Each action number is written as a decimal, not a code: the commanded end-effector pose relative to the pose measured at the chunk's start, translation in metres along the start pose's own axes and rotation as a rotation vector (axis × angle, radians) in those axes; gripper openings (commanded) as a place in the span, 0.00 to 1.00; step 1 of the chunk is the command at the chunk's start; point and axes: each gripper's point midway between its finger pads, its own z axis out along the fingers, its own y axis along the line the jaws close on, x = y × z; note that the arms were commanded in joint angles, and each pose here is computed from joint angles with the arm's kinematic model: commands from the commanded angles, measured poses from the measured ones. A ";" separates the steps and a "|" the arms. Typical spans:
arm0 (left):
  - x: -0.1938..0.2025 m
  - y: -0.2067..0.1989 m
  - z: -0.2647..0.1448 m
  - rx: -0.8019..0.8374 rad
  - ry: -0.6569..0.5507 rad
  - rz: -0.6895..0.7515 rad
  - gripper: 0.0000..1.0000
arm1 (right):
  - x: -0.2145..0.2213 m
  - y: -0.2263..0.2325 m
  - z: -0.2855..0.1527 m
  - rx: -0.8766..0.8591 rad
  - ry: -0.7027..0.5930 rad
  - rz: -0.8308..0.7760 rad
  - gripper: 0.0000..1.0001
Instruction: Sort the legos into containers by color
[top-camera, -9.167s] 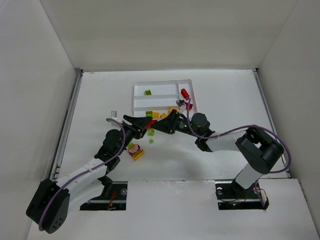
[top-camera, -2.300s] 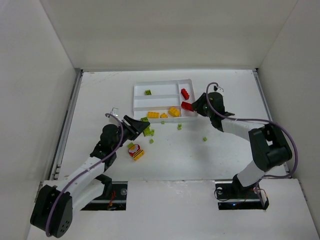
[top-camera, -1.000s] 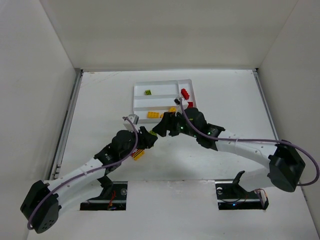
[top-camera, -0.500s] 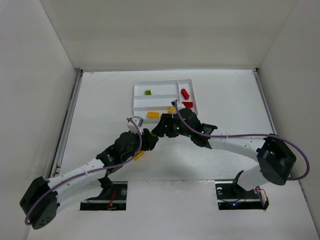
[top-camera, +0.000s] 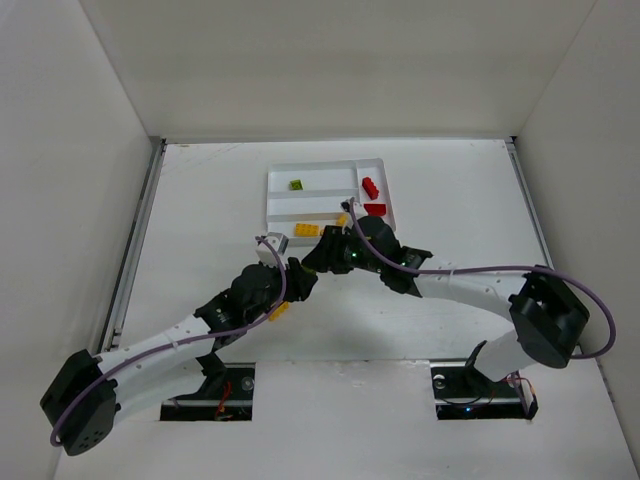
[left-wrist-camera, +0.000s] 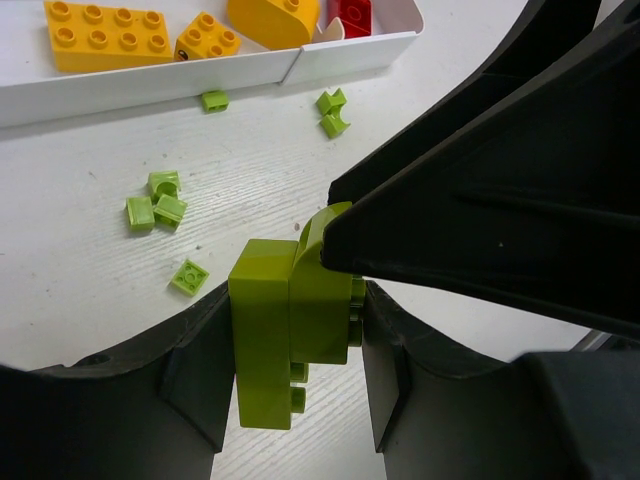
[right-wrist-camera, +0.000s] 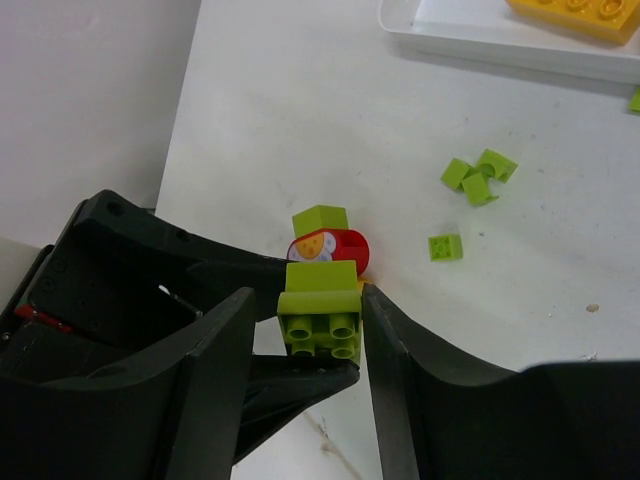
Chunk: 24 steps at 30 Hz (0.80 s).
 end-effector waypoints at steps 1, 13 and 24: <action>-0.033 -0.023 0.001 0.062 -0.090 -0.001 0.25 | -0.004 0.020 0.003 -0.085 -0.003 0.012 0.53; -0.034 -0.021 0.001 0.051 -0.096 -0.003 0.30 | -0.001 0.018 0.003 -0.078 0.003 0.024 0.33; -0.037 -0.017 0.001 0.026 -0.117 -0.012 0.65 | -0.026 0.008 -0.003 -0.065 -0.071 0.069 0.32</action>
